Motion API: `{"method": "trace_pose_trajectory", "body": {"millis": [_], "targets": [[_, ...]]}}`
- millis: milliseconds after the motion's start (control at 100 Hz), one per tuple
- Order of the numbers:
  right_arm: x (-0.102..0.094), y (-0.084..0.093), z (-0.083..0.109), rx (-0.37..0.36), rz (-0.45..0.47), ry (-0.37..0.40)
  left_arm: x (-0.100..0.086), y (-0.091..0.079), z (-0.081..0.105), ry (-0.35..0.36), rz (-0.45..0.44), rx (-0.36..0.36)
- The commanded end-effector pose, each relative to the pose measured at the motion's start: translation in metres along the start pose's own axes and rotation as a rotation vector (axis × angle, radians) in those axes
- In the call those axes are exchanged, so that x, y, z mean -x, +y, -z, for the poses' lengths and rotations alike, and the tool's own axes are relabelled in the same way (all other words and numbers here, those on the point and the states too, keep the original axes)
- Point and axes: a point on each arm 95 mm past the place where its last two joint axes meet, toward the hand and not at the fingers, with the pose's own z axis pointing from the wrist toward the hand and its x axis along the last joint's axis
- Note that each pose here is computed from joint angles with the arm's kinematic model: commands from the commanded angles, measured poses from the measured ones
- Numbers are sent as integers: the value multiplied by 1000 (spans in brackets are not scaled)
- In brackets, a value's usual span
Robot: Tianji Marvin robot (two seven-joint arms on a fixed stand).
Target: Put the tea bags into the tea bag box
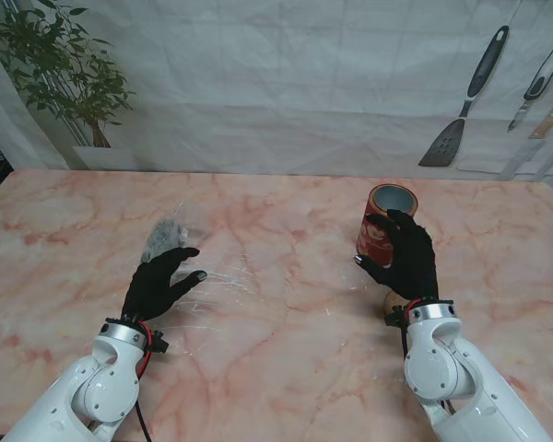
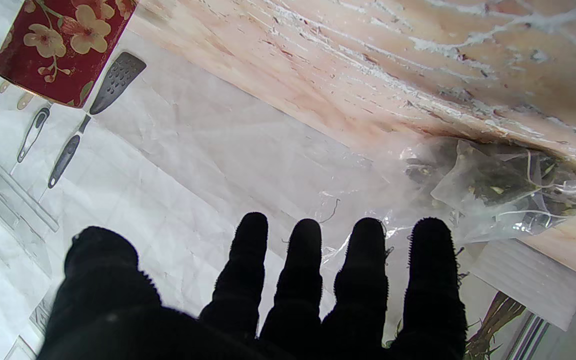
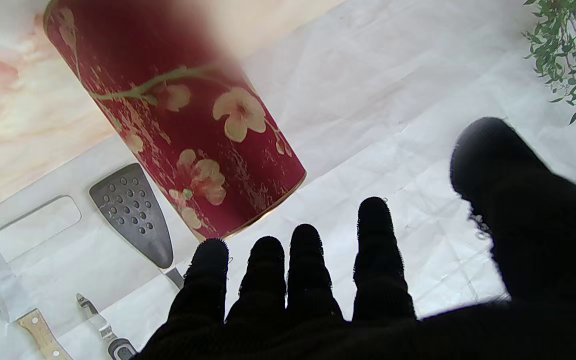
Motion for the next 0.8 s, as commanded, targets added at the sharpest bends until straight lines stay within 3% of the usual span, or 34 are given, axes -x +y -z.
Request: {"method": "trace_pose_trajectory", "body": {"millis": [0,300,790], "targets": [[-5,7,-7,28,8,6,-2,0,-1,8,4,10],[1,16,-19,85,85,-54,-3,0,-1,8,2,19],[12,26,-35,74,153,-173,-3,0,-1,7,3,30]]}}
